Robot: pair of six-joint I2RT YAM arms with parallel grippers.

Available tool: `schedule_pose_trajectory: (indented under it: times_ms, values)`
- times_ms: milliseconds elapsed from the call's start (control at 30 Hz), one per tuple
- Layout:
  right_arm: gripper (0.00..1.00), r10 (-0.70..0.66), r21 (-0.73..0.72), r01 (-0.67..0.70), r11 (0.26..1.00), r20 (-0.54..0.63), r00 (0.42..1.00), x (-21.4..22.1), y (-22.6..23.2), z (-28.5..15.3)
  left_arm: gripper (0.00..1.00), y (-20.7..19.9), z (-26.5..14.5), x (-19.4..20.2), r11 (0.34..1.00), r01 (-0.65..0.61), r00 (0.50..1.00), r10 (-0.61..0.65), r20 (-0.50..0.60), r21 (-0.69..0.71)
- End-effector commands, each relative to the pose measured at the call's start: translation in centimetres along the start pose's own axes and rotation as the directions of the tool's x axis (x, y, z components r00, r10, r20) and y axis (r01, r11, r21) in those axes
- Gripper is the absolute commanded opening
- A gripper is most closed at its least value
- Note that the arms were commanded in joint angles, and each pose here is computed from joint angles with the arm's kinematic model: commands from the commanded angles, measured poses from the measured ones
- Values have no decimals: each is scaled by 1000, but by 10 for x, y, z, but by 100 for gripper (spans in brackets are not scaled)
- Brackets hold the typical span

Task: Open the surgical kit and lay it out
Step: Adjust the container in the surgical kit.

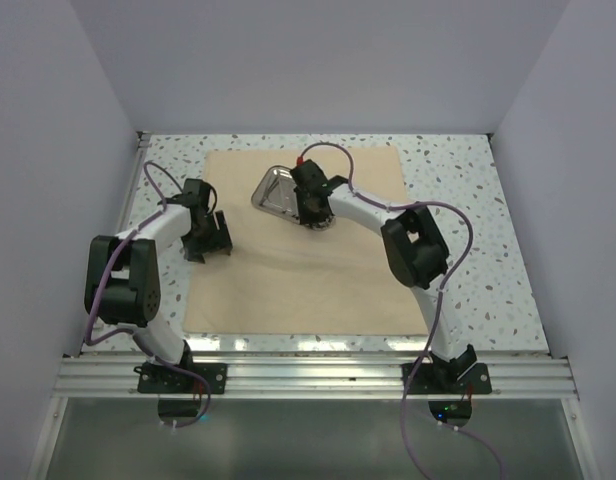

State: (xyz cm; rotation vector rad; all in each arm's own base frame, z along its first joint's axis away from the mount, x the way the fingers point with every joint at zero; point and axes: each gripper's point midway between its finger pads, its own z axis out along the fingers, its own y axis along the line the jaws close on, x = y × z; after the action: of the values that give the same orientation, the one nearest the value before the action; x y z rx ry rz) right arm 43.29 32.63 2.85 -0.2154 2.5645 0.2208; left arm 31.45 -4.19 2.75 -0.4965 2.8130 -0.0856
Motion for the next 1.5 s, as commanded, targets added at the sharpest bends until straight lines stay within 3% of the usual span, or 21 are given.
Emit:
schedule_pose_trajectory:
  times_ms: [0,233,467,633,933,1467]
  values:
    - [27,-61,7,62,998,-87,994,32,-9,-17,73,-2,-21,-16,1000,-14,998,13,59,10]
    - [28,-43,59,45,997,-40,998,7,-37,-22,73,3,-41,-7,1000,-20,997,19,73,10]
    - [37,31,-3,-31,1000,164,986,-99,-28,-73,74,5,-77,-24,1000,-21,987,20,158,1]
    - [42,93,-7,-94,996,232,968,-131,-45,-109,74,-4,-82,-30,999,-12,988,8,154,31]
    - [33,228,191,-240,952,82,970,-86,-121,-76,74,-8,-87,-30,998,-8,986,-1,165,55]
    - [29,236,259,-222,940,-27,971,-57,-133,-10,74,-2,-90,-17,999,13,989,-20,145,47]
